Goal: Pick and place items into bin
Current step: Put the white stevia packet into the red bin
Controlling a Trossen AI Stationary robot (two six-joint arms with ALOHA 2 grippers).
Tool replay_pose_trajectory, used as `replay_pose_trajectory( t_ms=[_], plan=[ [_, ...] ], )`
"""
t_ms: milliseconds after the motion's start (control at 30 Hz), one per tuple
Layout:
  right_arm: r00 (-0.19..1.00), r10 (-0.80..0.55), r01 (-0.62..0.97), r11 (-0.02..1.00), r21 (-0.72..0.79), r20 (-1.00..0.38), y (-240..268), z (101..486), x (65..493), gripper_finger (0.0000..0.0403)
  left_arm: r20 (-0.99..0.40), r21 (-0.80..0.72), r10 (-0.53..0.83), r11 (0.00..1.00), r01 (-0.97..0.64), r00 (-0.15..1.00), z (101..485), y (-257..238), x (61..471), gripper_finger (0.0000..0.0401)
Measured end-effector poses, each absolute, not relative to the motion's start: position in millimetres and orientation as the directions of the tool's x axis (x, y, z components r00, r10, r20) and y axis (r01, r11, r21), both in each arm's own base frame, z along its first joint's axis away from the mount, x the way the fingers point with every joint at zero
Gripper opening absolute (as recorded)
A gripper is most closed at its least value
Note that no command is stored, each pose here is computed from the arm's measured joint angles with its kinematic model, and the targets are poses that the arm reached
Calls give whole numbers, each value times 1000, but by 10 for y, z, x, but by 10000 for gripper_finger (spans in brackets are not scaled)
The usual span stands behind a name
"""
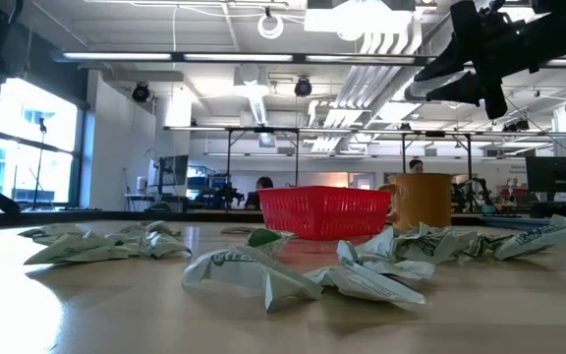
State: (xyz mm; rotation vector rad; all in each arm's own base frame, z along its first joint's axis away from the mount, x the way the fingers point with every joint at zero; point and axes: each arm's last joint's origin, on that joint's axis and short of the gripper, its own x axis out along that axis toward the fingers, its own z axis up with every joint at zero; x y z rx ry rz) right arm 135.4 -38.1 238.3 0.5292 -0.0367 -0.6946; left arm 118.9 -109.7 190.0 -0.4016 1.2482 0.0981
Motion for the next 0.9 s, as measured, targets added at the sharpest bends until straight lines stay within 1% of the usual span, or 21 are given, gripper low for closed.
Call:
replay_pose_trajectory(
  t_ms=[67,133,300,433,600,700,900],
  plan=[
    [767,-626,607,639,473,-139,-383,2384,1352,195,-939,-222,-125,933,-284,321,1812,-1134,1232,296],
    [763,-632,612,635,472,-139,-384,2384,1351,195,-958,-165,-82,942,-294,275,1716,-1129,1227,296],
    [762,-632,613,634,471,-140,-385,2383,1350,195,-986,-70,-20,949,-307,164,1511,-1120,1204,296],
    [762,-632,613,634,472,-140,-385,2384,1350,195,-986,-65,-16,954,-292,165,1397,-1120,1206,296],
    [761,-633,616,632,471,-146,-387,2375,1362,195,-986,-60,-8,949,-310,167,1330,-1087,1176,292],
    [760,-632,619,629,470,-154,-388,2365,1370,195,-987,-48,3,951,-306,163,1327,-1076,1164,270],
    [756,-632,628,626,463,-170,-392,2343,1389,195,-983,-18,35,959,-284,182,1320,-1060,1164,198]
  ],
)
